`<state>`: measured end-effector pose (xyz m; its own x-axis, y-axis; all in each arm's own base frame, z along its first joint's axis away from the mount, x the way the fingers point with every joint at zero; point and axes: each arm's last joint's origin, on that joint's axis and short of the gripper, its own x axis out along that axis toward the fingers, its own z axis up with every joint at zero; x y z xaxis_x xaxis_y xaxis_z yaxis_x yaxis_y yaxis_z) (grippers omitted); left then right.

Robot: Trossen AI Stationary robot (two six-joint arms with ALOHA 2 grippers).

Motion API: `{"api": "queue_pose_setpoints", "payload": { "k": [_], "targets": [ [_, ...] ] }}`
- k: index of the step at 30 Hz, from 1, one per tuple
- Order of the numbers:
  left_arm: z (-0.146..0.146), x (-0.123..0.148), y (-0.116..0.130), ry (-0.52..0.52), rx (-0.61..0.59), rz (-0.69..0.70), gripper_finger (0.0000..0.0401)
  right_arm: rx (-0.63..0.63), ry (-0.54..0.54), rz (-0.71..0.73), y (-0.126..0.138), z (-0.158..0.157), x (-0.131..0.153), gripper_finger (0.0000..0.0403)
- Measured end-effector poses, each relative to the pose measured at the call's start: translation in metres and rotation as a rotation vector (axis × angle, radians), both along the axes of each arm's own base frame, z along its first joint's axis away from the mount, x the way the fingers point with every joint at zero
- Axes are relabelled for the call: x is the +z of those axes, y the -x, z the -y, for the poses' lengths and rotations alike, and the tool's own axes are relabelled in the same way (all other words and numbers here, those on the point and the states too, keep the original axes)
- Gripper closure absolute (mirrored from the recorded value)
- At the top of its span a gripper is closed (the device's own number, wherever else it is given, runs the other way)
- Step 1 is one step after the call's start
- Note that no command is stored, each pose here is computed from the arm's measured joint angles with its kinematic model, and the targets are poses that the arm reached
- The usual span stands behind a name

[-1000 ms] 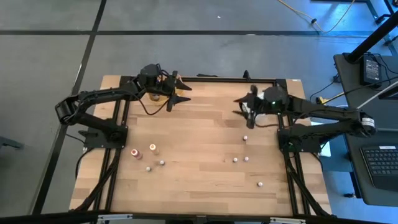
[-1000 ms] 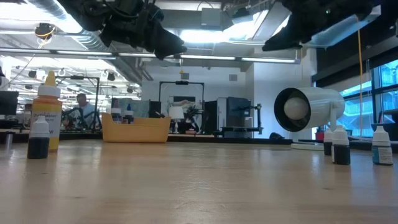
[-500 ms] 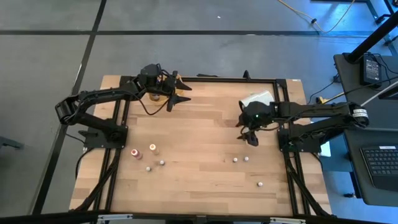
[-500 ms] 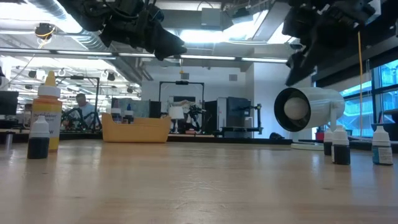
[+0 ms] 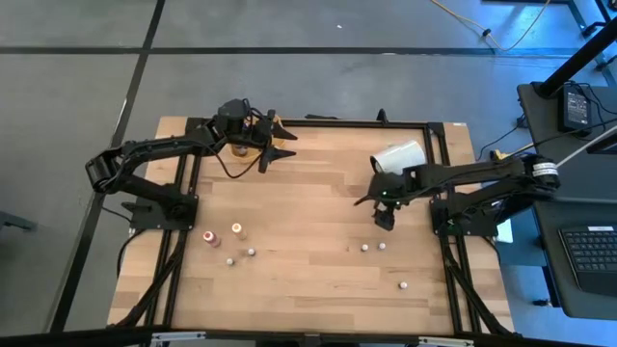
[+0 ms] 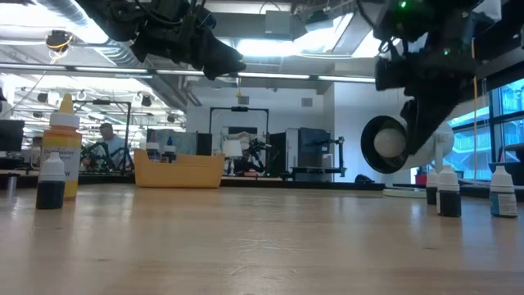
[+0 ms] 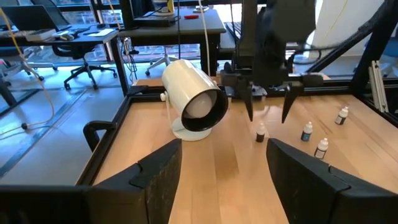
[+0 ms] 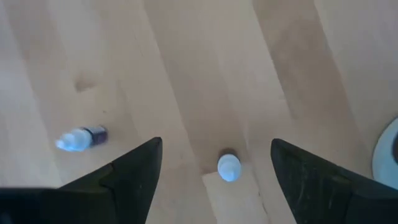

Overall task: Pick & Place food coloring
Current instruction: Put the small red food coloring bottle into the yellow bin

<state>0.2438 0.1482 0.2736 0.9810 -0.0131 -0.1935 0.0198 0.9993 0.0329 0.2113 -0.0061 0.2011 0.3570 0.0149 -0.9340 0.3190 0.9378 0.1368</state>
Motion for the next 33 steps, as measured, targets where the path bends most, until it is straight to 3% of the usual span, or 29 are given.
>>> {"api": "queue_pose_setpoints", "payload": {
  "k": [14, 27, 33],
  "targets": [
    [0.000, -0.002, 0.000, 0.013, 0.001, -0.019, 0.0172, -0.042, -0.018, -0.190, -0.014, 0.001, -0.037, 0.0111],
    [0.000, -0.002, 0.000, 0.011, 0.009, -0.020, 0.0173, -0.039, -0.017, -0.192, -0.014, 0.001, -0.037, 0.0231],
    [0.000, -0.002, 0.000, 0.011, 0.009, -0.020, 0.0171, -0.036, -0.016, -0.193, -0.014, 0.001, -0.037, 0.0264]
  ]
}}
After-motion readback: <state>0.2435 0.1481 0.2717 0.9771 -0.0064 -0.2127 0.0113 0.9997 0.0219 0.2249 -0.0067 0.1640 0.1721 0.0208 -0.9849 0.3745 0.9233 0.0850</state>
